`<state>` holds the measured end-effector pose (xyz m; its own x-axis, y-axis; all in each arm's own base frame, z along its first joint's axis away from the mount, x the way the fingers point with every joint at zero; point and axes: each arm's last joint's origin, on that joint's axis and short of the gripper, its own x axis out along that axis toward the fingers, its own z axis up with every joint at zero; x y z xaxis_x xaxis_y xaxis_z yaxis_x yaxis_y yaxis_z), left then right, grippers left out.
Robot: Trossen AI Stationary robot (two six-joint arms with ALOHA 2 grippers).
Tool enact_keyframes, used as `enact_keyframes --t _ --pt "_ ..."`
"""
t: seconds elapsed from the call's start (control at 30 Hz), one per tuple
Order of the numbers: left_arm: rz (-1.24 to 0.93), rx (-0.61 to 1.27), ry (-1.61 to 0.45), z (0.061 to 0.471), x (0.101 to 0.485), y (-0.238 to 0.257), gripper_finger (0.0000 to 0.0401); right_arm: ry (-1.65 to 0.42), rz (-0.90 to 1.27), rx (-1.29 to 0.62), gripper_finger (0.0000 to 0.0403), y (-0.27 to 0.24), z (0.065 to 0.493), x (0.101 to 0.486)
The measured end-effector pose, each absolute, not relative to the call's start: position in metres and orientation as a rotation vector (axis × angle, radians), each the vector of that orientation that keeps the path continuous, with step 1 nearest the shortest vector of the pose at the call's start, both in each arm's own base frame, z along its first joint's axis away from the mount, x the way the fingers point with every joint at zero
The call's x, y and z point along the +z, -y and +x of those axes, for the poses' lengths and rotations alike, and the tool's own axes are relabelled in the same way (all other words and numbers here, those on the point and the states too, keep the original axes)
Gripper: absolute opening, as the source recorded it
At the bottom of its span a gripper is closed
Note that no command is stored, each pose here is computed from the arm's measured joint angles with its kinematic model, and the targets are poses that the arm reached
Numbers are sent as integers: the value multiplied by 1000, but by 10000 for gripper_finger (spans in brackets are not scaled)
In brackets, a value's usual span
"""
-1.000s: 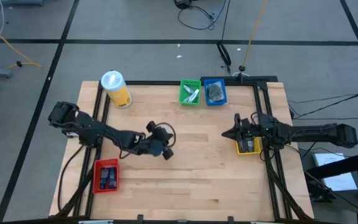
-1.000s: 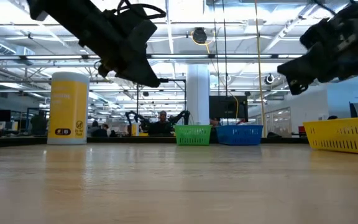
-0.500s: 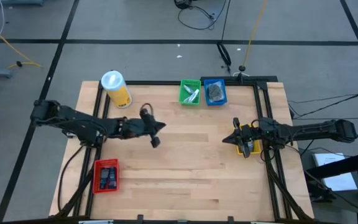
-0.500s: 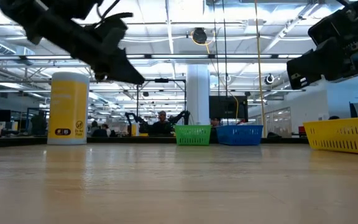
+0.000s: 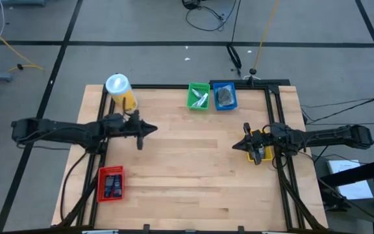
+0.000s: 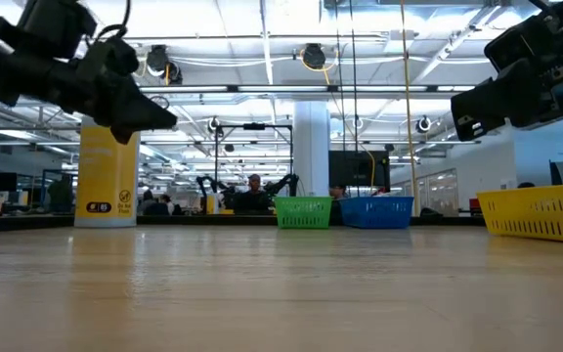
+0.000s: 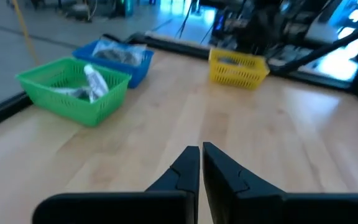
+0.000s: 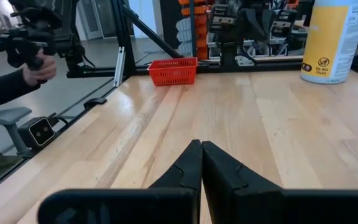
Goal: Pick & Place Travel size toiletries
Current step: Return to Home Position
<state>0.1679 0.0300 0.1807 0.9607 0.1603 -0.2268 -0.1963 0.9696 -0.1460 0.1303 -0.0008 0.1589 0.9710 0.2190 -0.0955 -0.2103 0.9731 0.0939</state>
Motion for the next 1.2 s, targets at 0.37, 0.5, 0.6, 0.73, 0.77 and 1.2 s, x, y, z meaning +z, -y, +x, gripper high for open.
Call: enact_keyframes --t 0.37,0.5,0.6,0.73,0.77,1.2 --pt "-126 14 -65 140 162 -32 19 -106 83 217 0 1 130 159" --pt "-130 -7 -69 140 162 -31 19 -106 84 217 0 1 130 159" --pt "-128 -7 -70 140 162 -31 19 -107 84 217 0 1 130 159" --pt "-129 -7 -70 140 162 -31 19 -106 84 217 0 1 130 159" --pt "-130 -7 -70 140 162 -31 19 -107 84 217 0 1 130 159" --pt "-110 -37 18 132 174 -23 19 -107 84 217 0 1 130 159"
